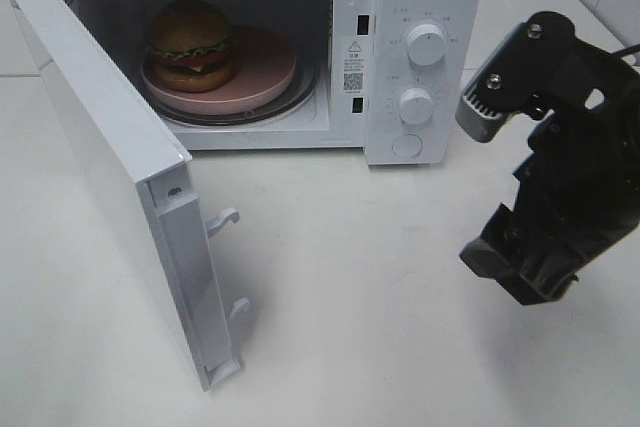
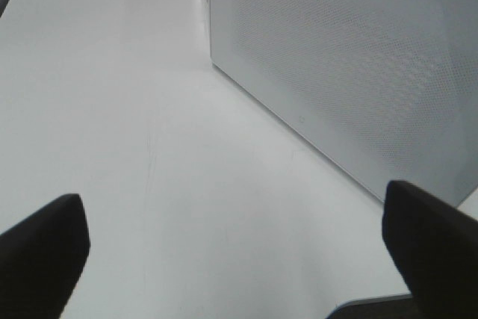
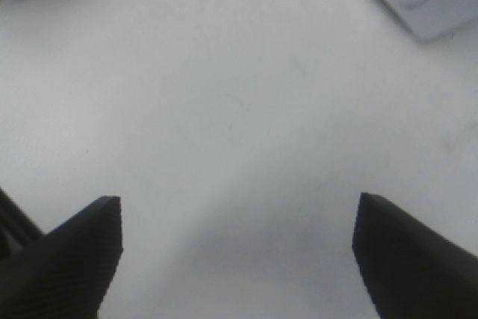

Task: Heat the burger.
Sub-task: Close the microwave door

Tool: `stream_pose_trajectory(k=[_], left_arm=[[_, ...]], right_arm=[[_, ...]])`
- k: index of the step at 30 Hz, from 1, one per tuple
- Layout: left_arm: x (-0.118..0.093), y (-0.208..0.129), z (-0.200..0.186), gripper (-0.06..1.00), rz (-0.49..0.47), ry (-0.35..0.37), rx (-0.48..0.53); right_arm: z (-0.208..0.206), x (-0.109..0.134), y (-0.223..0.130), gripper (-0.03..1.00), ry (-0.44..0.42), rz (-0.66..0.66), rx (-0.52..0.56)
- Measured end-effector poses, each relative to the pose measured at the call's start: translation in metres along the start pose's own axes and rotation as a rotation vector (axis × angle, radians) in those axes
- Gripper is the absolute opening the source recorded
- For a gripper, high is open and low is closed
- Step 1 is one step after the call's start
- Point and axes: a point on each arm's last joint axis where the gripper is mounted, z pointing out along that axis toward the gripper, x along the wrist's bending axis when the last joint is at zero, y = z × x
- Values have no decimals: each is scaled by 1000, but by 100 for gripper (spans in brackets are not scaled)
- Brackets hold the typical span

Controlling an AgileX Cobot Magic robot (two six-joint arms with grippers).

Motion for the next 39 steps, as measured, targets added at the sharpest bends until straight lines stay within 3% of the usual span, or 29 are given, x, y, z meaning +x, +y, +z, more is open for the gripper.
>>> stream_pose_trajectory(k=[7,13,27,36,39], left_arm=[[0,0,0,99,0,0,0],[0,0,0,99,0,0,0],[0,0,0,99,0,0,0],[0,0,0,99,0,0,0],[0,0,0,99,0,0,0]], right_arm=[[-19,2,-23,81,6,113,169],[-35,2,-33,80,-1,144,183],[-96,3,-69,76,-37,255,-35],[-96,-1,-108,76,-143,437,-49],[-103,3,-124,76,-199,500,-113]])
